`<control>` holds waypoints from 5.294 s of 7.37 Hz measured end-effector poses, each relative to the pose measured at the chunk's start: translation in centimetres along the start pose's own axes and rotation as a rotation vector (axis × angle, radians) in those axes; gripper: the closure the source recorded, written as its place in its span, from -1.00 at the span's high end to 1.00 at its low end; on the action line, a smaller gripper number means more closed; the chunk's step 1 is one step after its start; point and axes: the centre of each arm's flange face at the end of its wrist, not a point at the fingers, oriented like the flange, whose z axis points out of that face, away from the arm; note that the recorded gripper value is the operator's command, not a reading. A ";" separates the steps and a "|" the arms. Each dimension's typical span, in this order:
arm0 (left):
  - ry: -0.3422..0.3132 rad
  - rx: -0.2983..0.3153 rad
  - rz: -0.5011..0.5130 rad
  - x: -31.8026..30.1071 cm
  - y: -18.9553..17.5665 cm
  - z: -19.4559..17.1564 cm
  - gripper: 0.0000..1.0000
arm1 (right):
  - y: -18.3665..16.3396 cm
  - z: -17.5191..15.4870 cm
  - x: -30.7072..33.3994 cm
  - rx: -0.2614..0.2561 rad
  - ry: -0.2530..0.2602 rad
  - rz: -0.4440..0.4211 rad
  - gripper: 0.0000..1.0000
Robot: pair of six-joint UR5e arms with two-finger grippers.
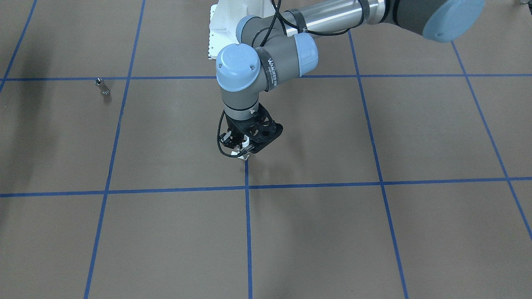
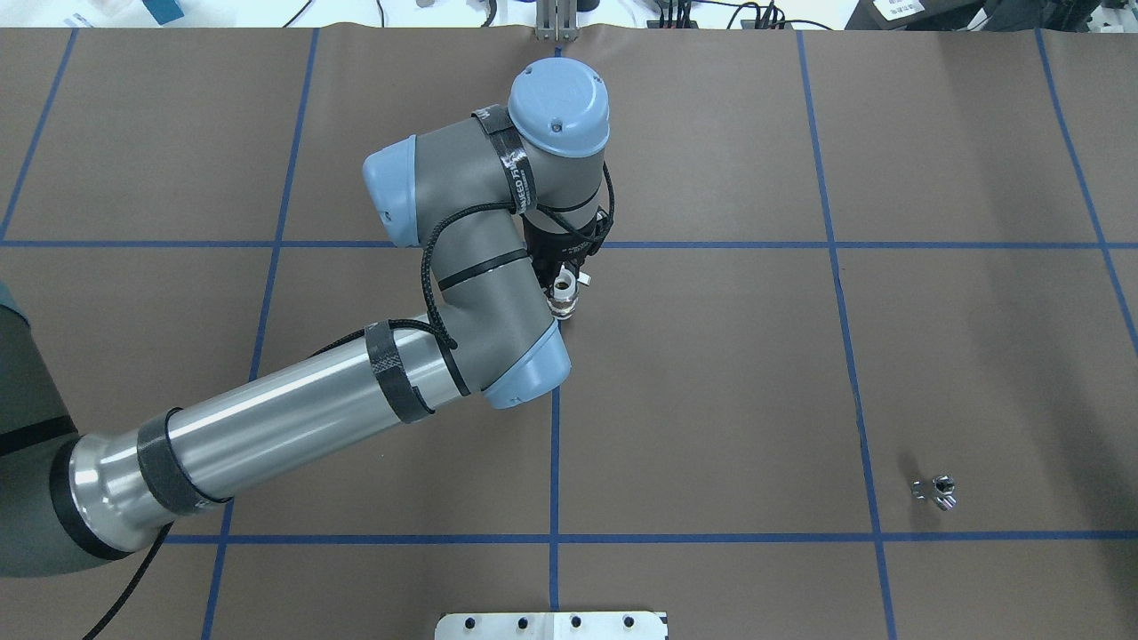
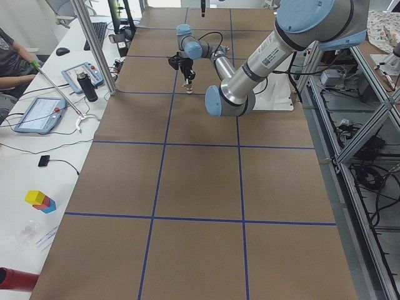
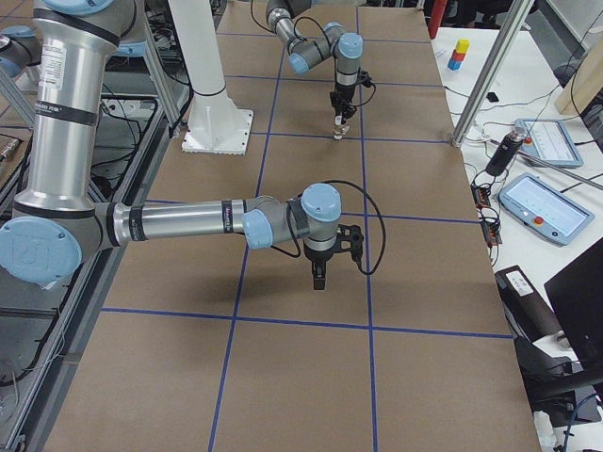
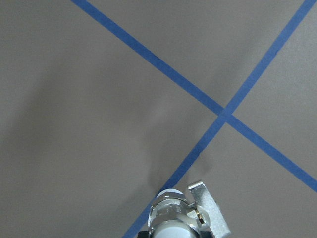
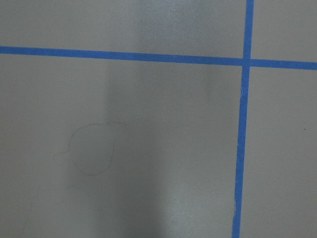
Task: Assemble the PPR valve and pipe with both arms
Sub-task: 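Lower the valve upright onto the table center and open the left gripper, then lift the left gripper off the valve while the right gripper reaches the metal fitting, then grasp the small metal fitting with the right gripper and lift it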
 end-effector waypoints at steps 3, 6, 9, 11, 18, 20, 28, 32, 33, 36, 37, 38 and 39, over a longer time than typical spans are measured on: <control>0.000 0.000 -0.001 -0.1 -0.1 0.1 -1.00 | 0.0 0.2 -0.1 -0.002 0.003 -0.005 1.00; 0.000 0.000 -0.001 -0.3 -0.3 0.5 -1.00 | 0.0 0.2 -0.2 -0.002 0.002 -0.006 1.00; -0.001 0.000 -0.001 -0.4 -0.4 0.6 -0.72 | 0.0 0.1 -0.2 -0.003 0.001 -0.006 1.00; 0.005 -0.001 0.008 -0.4 -0.4 0.6 -0.23 | 0.0 0.1 -0.3 -0.002 0.001 -0.007 1.00; 0.015 -0.003 0.039 -0.5 -0.4 0.9 1.00 | 0.0 0.2 -0.2 -0.003 0.000 -0.006 1.00; 0.022 -0.004 0.042 -0.5 -0.2 0.4 1.00 | 0.0 0.2 -0.2 -0.003 0.000 -0.006 1.00; 0.140 0.011 0.351 -20.2 -4.2 -5.7 1.00 | 6.7 6.0 -20.1 0.019 -0.111 0.055 0.99; 0.121 0.027 0.439 -22.8 -5.2 -5.2 1.00 | 14.1 8.5 -25.5 0.018 -0.068 -0.102 0.87; 0.120 0.027 0.438 -22.8 -5.2 -5.2 1.00 | 14.7 8.9 -25.7 0.018 -0.065 -0.136 0.79; 0.120 0.026 0.436 -22.8 -5.2 -5.2 1.00 | 15.6 10.0 -25.8 0.011 -0.047 -0.173 0.69; 0.119 0.026 0.435 -22.8 -5.2 -5.1 1.00 | 15.8 10.3 -25.6 0.006 -0.041 -0.173 0.67; 0.117 0.026 0.434 -22.8 -5.3 -5.0 1.00 | 15.9 10.6 -25.3 -0.001 -0.032 -0.172 0.63; 0.115 0.026 0.434 -22.8 -5.3 -5.0 1.00 | 16.0 10.9 -25.0 -0.008 -0.027 -0.170 0.60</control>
